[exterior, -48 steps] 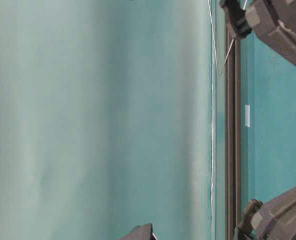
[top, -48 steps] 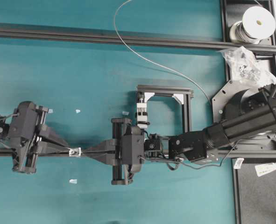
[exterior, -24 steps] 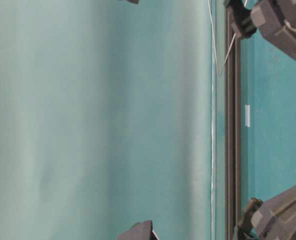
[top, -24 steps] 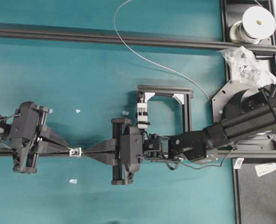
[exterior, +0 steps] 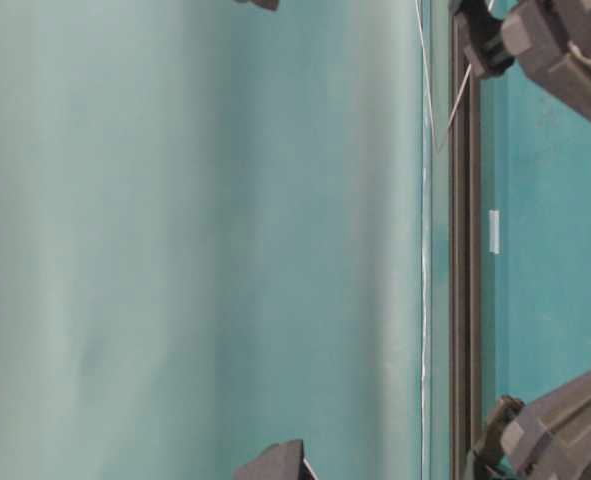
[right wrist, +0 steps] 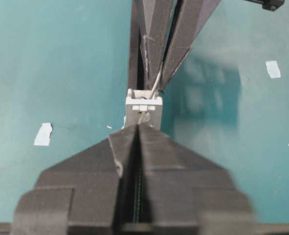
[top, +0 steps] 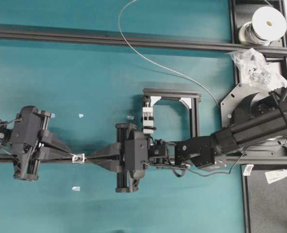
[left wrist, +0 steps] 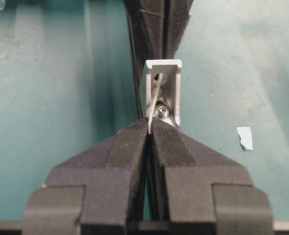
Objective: Insert the wire through the hole in the metal fitting.
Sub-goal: 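Open the right gripper and pull the wire through leftward with the left gripper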
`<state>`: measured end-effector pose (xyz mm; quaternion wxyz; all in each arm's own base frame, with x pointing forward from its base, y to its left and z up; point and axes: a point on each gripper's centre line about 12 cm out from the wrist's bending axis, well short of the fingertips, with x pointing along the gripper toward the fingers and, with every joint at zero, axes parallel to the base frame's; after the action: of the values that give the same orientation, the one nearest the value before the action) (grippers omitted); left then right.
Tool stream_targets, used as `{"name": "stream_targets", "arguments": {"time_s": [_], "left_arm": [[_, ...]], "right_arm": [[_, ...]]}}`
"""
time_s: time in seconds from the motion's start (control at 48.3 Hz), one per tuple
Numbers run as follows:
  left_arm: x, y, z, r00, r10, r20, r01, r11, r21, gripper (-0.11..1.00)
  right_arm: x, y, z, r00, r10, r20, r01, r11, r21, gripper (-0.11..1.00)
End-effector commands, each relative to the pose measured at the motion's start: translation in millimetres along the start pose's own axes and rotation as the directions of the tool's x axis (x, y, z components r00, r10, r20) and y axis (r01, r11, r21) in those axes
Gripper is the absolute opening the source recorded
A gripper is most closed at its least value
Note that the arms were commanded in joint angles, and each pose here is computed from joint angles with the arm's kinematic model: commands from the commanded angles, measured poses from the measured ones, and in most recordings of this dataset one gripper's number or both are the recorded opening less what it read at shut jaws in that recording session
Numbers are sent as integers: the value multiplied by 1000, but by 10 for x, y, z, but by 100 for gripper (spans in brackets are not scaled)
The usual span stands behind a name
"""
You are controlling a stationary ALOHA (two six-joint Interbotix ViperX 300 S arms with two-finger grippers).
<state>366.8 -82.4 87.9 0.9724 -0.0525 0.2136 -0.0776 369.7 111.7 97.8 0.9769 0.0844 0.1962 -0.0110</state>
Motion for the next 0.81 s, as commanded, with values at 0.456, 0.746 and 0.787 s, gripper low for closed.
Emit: {"name": "stream_targets", "arguments": {"time_s": [0.456, 0.746, 0.787], "left_arm": [[-160, -11, 87, 1000, 0, -15, -1, 1000, -4, -10], [-396, -54, 67, 999, -11, -44, 11, 1000, -6, -10], [-434, -55, 51, 999, -11, -53, 11, 1000, -10, -10]], "right_arm": [[-68, 69, 180, 999, 24, 48, -25, 1000, 9, 93], [-71, 59, 170, 999, 22, 44, -22, 1000, 9, 93], [-72, 64, 170, 999, 23, 46, -24, 1000, 8, 93]]}}
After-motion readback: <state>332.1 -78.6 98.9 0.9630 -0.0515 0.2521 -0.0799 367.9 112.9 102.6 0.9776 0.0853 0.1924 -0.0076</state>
